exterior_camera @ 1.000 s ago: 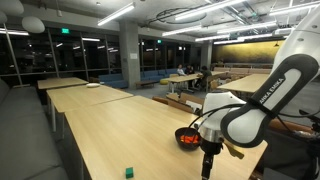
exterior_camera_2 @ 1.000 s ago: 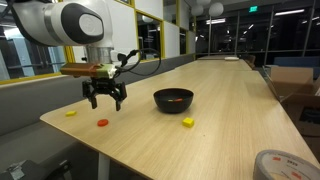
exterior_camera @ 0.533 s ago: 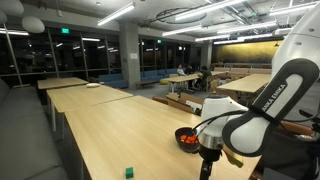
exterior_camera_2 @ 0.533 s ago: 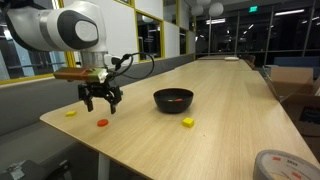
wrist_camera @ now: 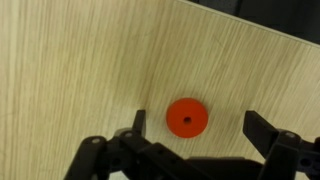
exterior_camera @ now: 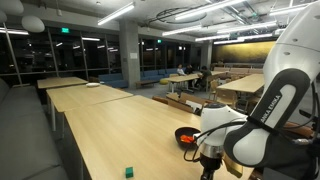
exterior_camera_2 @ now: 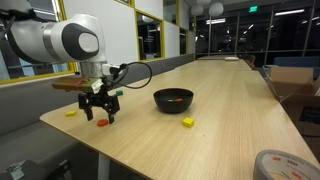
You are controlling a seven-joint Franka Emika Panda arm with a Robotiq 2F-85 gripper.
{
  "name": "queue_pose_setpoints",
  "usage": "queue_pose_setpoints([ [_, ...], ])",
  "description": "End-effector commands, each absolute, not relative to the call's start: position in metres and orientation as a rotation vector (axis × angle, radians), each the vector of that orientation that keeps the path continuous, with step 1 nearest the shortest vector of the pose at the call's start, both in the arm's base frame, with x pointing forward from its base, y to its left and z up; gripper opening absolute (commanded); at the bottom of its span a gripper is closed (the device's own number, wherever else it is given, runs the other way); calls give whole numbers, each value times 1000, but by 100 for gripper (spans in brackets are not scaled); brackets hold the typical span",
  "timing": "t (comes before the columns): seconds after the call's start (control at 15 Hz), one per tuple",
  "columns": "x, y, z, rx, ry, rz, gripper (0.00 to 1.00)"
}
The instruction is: Put the orange discs in the bowl
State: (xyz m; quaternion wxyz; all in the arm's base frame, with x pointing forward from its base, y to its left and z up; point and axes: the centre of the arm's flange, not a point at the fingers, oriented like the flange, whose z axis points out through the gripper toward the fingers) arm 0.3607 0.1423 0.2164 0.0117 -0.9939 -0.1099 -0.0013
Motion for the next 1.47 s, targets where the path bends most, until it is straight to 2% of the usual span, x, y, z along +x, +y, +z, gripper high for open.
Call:
queue_pose_setpoints([
  [0.0, 334, 140, 206, -3112, -307, -55, 100],
  [1.2, 330, 142, 215, -3180, -202, -121, 100],
  [1.27, 330, 142, 214, -3183, -199, -123, 75],
  [1.33, 330, 142, 214, -3184, -197, -124, 75],
  [1.4, 329, 143, 215, -3184, -195, -125, 68],
])
